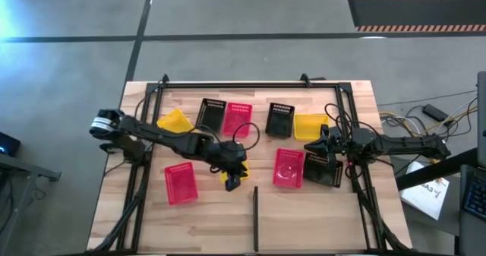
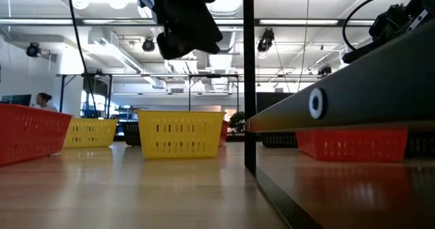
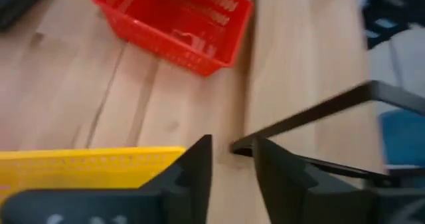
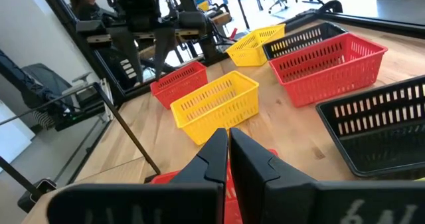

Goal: Stack baskets on shelf by color
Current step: Put the bottom center yellow bin on the shelf

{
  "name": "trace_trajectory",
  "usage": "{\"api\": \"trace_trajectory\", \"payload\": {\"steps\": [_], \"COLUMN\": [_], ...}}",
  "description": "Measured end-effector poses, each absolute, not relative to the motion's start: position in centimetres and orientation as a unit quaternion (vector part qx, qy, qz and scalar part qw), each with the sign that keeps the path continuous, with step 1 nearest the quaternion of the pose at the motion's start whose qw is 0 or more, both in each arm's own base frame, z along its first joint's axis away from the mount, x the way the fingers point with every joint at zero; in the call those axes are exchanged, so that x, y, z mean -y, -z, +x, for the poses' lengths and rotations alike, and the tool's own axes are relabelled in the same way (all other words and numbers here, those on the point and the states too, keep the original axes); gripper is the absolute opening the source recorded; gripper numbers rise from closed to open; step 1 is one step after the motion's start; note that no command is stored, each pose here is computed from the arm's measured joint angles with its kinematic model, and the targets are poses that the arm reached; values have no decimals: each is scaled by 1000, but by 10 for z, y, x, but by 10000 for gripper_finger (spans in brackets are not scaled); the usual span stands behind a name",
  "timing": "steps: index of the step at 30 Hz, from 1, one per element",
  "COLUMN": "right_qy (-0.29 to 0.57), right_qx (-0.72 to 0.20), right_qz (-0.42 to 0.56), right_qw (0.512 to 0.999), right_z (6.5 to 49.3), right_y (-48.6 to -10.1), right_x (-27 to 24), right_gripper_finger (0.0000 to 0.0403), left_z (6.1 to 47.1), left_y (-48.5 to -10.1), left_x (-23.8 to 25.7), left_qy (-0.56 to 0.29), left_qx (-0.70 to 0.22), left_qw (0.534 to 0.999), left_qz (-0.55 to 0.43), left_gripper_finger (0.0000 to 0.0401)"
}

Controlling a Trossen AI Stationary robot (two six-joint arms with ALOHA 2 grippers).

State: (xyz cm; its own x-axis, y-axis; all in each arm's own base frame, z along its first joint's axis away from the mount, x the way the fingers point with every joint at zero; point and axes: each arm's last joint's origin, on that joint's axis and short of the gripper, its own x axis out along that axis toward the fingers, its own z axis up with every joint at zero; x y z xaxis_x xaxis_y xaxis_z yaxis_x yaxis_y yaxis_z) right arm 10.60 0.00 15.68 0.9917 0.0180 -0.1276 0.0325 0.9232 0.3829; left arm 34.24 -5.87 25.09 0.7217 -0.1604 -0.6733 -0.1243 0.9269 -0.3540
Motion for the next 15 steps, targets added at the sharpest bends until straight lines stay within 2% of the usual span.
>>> {"api": "trace_trajectory", "payload": {"steps": [6, 10, 15], "right_qy": [4, 3, 4], "right_qx": [-65, -64, -64], "right_qz": [196, 196, 196], "right_qw": [978, 979, 979], "right_z": [106, 106, 106], "right_y": [-157, -157, -157], "right_x": [0, 0, 0], "right_gripper_finger": [9, 9, 9], "left_z": [341, 342, 351], "left_y": [-236, -215, -196], "left_x": [56, 57, 64], "left_qy": [-70, -88, -66], "left_qx": [-430, -472, -508], "left_qw": [874, 849, 828], "left_qz": [-216, -222, -229], "left_gripper_finger": [150, 155, 156]}}
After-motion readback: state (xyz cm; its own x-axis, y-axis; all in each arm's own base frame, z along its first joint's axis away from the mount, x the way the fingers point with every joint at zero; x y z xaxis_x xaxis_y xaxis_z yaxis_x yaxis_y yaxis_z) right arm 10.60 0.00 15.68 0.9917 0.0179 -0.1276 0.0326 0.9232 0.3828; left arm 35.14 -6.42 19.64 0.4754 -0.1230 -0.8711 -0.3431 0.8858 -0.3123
